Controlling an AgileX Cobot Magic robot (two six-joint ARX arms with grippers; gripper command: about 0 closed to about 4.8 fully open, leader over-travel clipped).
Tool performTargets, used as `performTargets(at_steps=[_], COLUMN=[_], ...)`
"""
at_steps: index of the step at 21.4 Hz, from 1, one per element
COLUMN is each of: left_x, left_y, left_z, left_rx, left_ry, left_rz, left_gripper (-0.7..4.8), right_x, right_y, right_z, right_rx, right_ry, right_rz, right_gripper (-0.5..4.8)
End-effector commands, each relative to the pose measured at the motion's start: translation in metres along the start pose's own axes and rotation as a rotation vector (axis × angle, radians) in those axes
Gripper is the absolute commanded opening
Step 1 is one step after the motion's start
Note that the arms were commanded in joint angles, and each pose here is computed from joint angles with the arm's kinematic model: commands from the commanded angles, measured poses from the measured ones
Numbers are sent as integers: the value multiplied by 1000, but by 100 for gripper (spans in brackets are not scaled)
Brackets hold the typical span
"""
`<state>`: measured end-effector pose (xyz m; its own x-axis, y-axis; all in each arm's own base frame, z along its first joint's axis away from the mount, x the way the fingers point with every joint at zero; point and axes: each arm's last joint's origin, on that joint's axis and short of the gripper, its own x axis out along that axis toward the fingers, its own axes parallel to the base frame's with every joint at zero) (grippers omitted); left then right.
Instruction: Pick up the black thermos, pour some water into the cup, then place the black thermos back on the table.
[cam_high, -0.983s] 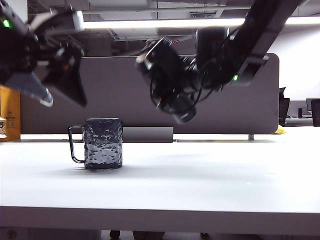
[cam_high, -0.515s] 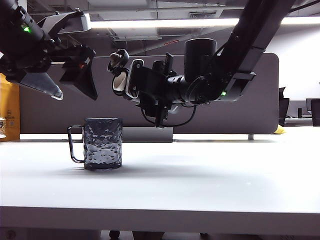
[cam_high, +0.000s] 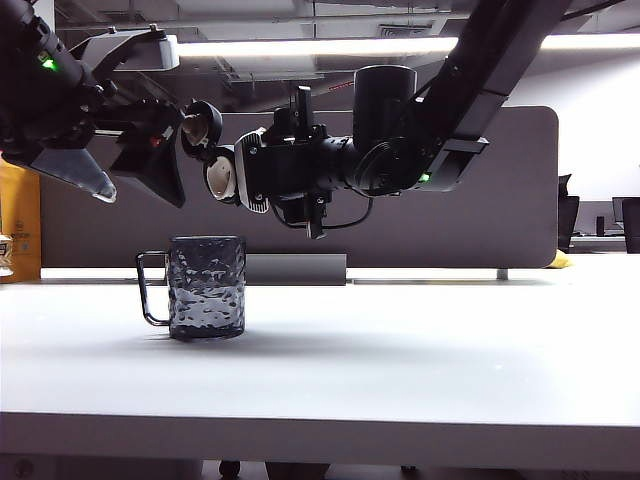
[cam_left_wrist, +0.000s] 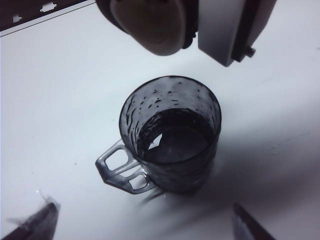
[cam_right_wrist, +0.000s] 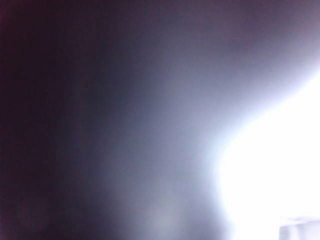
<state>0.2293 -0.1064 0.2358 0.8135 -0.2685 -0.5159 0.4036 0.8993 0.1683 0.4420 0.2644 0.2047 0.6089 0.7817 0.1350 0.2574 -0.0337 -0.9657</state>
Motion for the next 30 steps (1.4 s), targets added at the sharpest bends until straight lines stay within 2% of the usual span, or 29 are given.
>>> performTargets(at_steps=[1, 3, 9, 17, 20, 30], left_x=[-1, -1, -1, -1, -1, -1], left_y=[0, 0, 0, 0, 0, 0], left_z=[1, 1, 1, 1, 0, 0], left_rx=[3, 14, 18, 19, 19, 19], left_ry=[-5, -4, -3, 3, 5, 8], left_rz=[7, 7, 7, 6, 5, 5], left_gripper=[479, 479, 479, 479, 479, 479], right_x=[1, 1, 0, 0, 0, 2], right_y=[-15, -18, -19, -21, -22, -22], right_z=[-2, -1, 0, 0, 0, 6], right_rx=[-113, -194, -201, -212, -257, -254], right_ry=[-3, -27, -61, -57, -53, -60], right_rz=[-89, -115, -134, -156, -159, -161], right_gripper=[89, 89, 89, 89, 89, 89])
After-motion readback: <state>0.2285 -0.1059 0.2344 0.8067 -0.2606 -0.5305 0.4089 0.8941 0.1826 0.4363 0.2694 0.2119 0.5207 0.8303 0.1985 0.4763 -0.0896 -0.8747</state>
